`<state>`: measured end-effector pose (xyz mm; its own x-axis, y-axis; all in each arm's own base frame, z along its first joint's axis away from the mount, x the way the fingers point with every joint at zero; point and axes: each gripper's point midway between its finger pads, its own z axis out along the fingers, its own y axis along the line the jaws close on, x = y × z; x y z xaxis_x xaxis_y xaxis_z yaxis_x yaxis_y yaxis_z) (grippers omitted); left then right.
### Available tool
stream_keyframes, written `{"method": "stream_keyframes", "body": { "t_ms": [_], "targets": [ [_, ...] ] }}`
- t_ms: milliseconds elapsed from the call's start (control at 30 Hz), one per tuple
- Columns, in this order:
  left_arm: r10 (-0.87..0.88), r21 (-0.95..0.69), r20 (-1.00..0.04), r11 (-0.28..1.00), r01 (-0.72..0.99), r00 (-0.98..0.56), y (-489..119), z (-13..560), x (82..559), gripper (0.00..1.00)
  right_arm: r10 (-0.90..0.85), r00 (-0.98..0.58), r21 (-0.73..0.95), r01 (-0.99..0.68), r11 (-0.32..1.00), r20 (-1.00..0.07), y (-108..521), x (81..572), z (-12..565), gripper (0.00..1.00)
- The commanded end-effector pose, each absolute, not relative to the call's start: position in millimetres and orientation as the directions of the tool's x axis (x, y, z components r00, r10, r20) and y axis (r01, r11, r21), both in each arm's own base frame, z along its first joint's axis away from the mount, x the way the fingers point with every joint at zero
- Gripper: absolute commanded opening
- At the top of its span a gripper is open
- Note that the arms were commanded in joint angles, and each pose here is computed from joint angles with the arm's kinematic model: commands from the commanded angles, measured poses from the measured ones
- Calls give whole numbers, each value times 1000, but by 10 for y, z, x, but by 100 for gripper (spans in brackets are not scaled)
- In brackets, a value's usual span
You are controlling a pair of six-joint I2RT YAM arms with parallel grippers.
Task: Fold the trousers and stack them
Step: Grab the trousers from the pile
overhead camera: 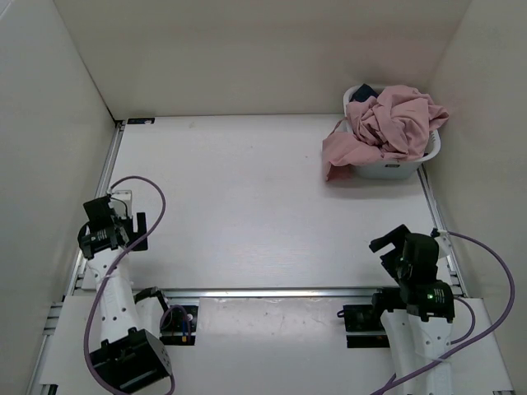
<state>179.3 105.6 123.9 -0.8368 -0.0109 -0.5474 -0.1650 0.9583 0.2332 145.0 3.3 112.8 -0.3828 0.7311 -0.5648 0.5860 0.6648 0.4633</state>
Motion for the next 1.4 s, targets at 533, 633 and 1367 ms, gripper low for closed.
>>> {"method": "stream_keyframes", "body": {
  "t_ms": [533,633,1367],
  "targets": [
    [123,292,-747,943,-157,-654,1279,2425,2516,100,277,-552,156,256,954,-786,-94,3618,3107,99],
    [106,329,-716,923,-200,-690,1522,2532,2730,100,216,-557,76,264,962,-802,-217,4388,3204,99],
    [69,437,-552,873,-217,-831,1904,2230,2778,100,279,-270,222,223,949,-922,194,5141,4216,0]
  ]
}}
